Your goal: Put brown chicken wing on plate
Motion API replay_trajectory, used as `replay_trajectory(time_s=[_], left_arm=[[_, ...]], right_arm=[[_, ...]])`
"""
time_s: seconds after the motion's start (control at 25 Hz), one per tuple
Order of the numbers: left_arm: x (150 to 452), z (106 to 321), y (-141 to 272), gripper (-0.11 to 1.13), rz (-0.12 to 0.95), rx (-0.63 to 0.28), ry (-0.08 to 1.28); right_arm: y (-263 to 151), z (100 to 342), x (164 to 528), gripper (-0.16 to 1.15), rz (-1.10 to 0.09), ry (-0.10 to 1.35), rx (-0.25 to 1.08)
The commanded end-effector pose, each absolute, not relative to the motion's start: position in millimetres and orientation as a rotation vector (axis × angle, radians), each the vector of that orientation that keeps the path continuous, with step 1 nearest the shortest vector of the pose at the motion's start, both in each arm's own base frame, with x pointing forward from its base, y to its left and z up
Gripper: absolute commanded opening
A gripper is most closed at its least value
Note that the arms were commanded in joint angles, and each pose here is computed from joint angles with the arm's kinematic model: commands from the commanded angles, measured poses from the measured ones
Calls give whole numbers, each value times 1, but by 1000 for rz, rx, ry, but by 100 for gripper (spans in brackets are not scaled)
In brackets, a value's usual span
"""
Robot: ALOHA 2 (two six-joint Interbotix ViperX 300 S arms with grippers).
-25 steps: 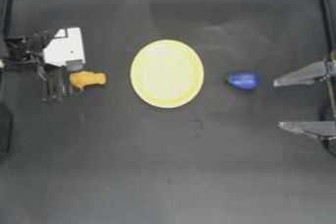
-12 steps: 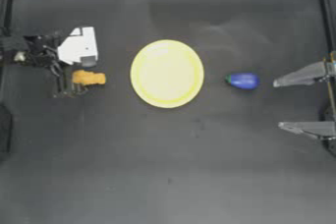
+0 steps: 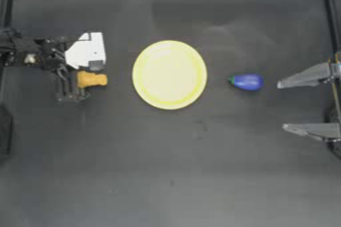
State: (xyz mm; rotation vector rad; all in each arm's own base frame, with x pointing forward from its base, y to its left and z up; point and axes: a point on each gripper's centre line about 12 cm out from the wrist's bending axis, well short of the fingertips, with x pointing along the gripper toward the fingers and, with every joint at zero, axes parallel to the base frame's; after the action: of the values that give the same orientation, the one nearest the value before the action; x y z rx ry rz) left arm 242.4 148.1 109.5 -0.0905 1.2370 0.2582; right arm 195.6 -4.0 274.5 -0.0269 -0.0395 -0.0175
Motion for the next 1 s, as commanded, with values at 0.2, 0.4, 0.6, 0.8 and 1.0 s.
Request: replay_trajectory(time_s=[0.2, 0.4, 0.6, 0.8, 1.0], left_arm=[[248, 119, 152, 41, 260, -82, 1218], [250, 127, 152, 27, 259, -82, 1212], [268, 160, 158, 29, 254, -50, 1156], [301, 192, 159, 30, 204, 39, 1095], [334, 208, 156, 30, 154, 98, 1060]], right_arm=[[-4, 277, 196, 98, -18, -49, -21], [-4, 277, 196, 98, -17, -50, -21], [-4, 277, 196, 98, -17, -50, -21], [-4, 276, 196, 98, -19, -50, -20], [-4, 276, 196, 98, -18, -49, -19]])
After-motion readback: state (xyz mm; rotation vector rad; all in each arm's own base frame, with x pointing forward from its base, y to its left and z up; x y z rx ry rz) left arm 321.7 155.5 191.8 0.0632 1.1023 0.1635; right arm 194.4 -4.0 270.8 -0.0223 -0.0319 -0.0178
